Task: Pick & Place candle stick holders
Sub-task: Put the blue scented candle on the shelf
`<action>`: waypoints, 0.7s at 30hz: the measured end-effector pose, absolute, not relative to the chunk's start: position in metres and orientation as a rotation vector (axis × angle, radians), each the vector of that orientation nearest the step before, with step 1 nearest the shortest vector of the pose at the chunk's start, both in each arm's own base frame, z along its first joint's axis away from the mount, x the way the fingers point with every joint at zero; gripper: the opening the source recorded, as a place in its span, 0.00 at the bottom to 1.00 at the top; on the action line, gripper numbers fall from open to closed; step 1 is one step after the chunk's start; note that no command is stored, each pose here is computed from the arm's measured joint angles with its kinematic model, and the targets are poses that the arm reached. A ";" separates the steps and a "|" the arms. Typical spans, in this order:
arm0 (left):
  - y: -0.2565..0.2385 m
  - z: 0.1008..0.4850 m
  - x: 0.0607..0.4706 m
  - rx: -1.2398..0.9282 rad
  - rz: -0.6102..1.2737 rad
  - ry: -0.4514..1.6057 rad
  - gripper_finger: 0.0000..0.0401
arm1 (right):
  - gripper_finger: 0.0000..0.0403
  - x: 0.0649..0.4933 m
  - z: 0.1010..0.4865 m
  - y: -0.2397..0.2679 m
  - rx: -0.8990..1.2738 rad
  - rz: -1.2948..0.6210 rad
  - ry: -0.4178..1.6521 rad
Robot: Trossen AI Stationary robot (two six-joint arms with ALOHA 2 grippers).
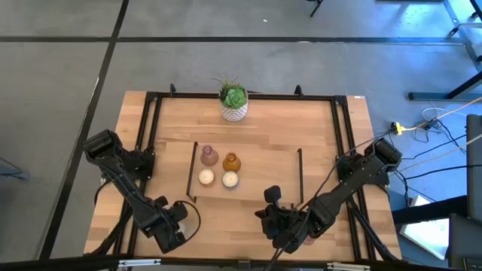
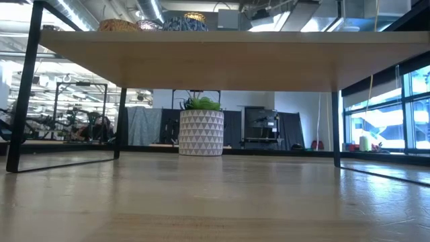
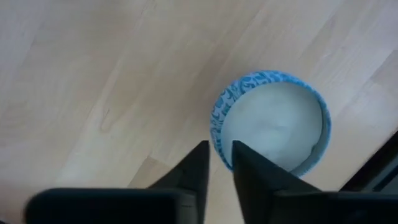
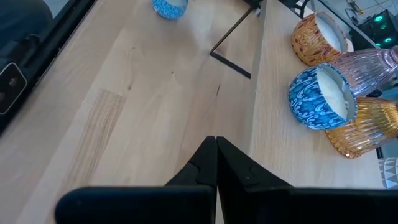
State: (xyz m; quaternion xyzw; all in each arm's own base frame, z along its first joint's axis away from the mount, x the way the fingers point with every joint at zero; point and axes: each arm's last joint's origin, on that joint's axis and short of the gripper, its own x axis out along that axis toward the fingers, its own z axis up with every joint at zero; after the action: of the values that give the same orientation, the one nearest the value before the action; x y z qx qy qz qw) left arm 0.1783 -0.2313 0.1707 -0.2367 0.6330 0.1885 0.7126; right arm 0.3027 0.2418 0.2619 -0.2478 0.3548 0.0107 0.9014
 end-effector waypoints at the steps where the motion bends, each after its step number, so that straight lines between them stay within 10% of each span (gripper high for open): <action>1: -0.231 0.171 0.178 -0.518 0.416 1.405 0.11 | 0.00 0.303 0.262 0.242 -0.511 0.025 0.735; 21: -0.236 0.215 0.187 -0.405 0.395 1.392 0.01 | 0.00 0.313 0.263 0.232 -0.408 0.020 0.741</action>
State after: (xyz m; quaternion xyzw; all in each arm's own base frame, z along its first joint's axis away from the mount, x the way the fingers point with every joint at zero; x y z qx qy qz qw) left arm 0.1867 -0.2363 0.2146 -0.1838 0.6322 0.1795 0.7310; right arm 0.3133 0.2322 0.2626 -0.1979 0.3596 0.0099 0.9118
